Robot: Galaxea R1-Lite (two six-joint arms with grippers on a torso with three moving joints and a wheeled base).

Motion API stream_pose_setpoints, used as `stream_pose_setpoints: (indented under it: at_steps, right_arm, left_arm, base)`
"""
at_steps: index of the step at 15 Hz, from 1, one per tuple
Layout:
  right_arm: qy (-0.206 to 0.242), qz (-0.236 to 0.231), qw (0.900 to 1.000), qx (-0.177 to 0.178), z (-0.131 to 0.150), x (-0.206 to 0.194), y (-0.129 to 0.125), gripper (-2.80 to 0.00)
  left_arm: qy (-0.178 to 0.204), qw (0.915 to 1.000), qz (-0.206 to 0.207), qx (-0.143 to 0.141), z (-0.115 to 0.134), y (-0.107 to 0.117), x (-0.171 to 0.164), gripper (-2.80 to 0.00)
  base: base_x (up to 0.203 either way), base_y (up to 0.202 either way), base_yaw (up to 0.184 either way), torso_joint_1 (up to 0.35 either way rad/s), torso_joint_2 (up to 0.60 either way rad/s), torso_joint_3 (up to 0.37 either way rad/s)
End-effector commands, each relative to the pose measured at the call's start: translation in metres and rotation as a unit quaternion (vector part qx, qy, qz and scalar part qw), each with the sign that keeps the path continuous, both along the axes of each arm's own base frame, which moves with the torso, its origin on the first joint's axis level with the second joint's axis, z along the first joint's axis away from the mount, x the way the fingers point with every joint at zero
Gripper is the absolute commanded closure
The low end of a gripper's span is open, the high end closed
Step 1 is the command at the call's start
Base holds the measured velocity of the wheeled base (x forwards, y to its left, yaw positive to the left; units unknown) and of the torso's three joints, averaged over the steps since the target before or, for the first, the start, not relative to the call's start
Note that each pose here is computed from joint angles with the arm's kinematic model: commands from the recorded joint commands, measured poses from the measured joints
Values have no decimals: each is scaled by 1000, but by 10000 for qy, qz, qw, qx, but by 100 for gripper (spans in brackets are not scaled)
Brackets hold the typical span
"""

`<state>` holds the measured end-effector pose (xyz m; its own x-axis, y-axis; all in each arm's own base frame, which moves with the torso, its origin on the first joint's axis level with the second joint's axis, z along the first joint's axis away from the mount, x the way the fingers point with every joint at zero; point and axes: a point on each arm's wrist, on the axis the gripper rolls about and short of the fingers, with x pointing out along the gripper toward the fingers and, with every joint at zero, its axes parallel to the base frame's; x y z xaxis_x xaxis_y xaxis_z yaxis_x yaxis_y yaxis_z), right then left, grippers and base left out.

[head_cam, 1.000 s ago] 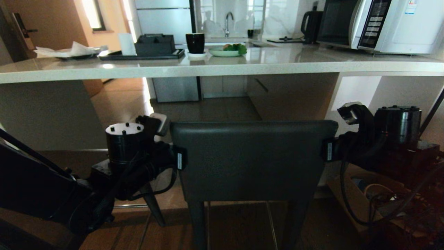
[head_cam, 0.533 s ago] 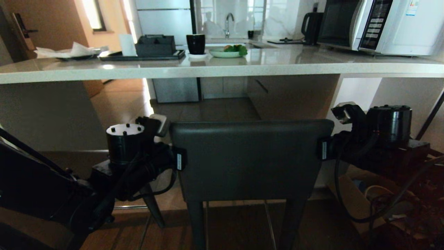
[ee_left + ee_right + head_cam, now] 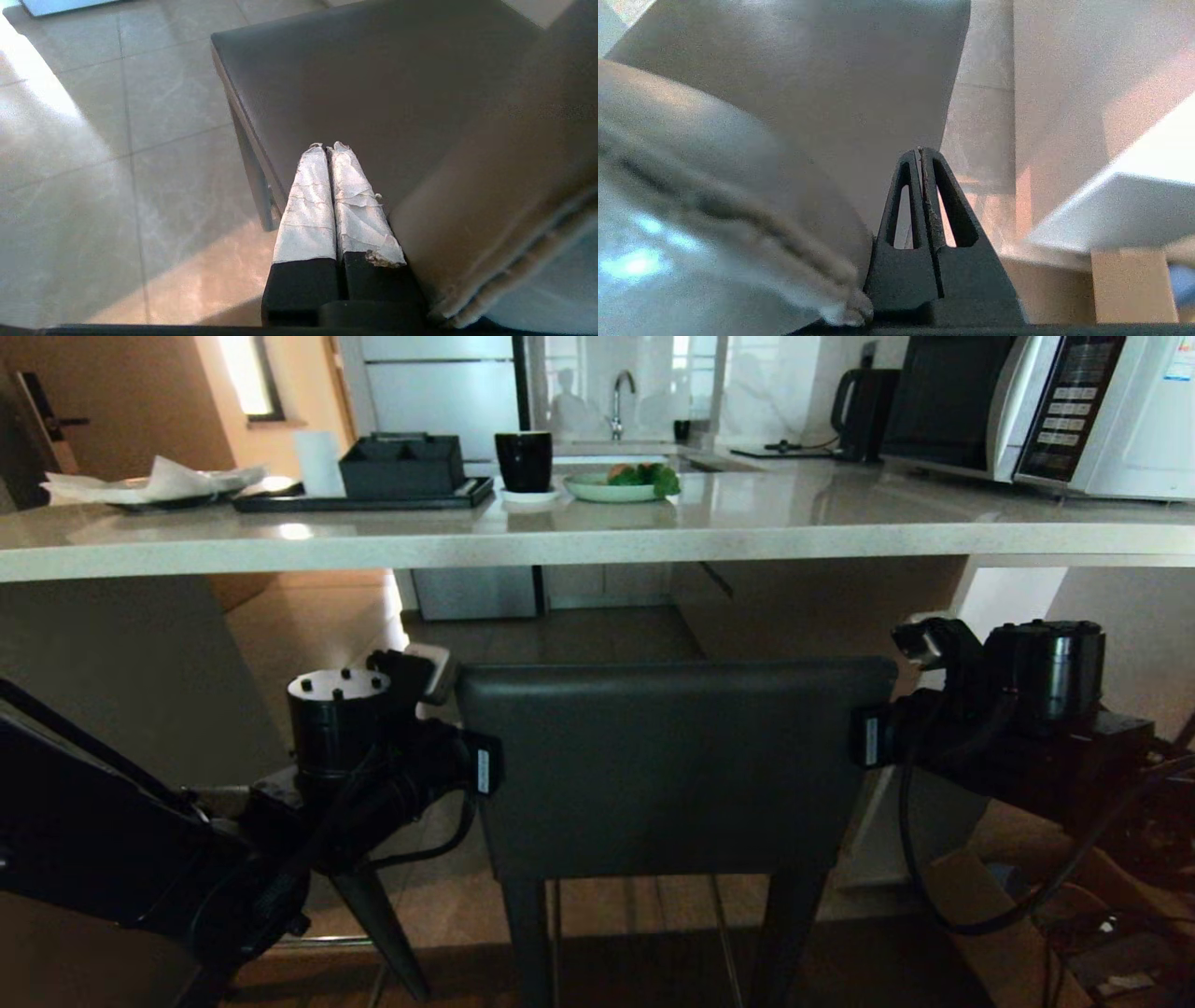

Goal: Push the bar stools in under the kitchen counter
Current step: Push the gray chair back under the dining table

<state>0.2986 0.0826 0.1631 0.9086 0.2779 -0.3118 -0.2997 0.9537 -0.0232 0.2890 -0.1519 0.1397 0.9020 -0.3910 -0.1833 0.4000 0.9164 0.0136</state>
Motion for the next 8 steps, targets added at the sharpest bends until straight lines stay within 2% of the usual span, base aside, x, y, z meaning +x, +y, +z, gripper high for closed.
stream_pose_setpoints:
  at_steps: [1,8]
  right_arm:
    - [-33,4,10000,8,1,0,0,0]
    - [-58,4,10000,15,3,-1,0,0]
  left_arm:
    - [-43,10000,-3,-27,2,0,0,0]
    - [-43,10000,-34,-26,1,-2,-1,0]
  base:
    - [186,0,-2,2,6,2]
    - [186,0,2,1,2,2]
